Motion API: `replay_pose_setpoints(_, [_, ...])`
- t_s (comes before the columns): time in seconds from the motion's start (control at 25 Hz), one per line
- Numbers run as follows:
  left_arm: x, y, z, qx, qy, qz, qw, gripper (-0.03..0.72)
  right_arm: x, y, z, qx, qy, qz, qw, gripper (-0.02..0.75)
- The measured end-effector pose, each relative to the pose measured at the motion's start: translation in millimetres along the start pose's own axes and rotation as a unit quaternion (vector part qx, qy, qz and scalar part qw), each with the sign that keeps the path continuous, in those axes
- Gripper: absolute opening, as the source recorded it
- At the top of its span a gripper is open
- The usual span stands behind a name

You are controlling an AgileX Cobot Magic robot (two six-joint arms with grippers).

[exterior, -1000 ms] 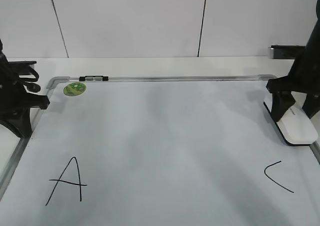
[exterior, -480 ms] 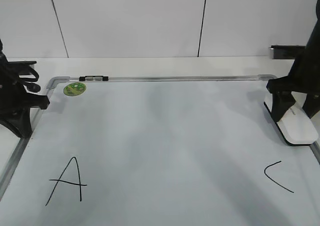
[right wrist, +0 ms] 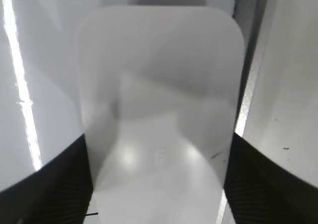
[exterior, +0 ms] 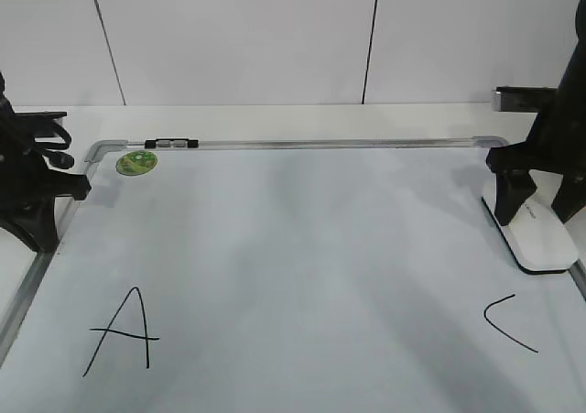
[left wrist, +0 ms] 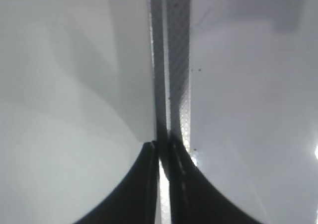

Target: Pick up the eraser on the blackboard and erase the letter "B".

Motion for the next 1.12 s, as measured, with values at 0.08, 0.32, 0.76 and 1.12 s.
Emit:
replay_pose_setpoints(0.08, [0,0.0,0,0.000,0.001,0.000,1.000,0.017,0,0,0,-0.006,0.000,0.001,1.000,0.608])
replay_pose_setpoints(0.32, [0,0.0,0,0.000,0.001,0.000,1.000,0.017,0,-4,0,-0.015,0.001,0.010,1.000,0.622])
replay_pose_setpoints(0.76, [0,0.0,1,0.000,0.004,0.000,1.000,0.017,35,2,1,-0.023,-0.044,0.003,0.999,0.610])
replay_pose_setpoints(1.12, [0,0.3,2,-0.001,0.005,-0.001,1.000,0.029,104,13,11,-0.031,-0.131,-0.013,0.991,0.593])
Point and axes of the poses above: a point on each arm's last joint axis where the gripper is mounted, x pointing back along that axis away from the gripper, y along the wrist's bending axis when the last joint is at zero, z = x × y, the point moved 10 cm from there along -x, pointing out along that axis toward the gripper, and after that the axes turned 1 degree about -x, right-handed, at the moved point
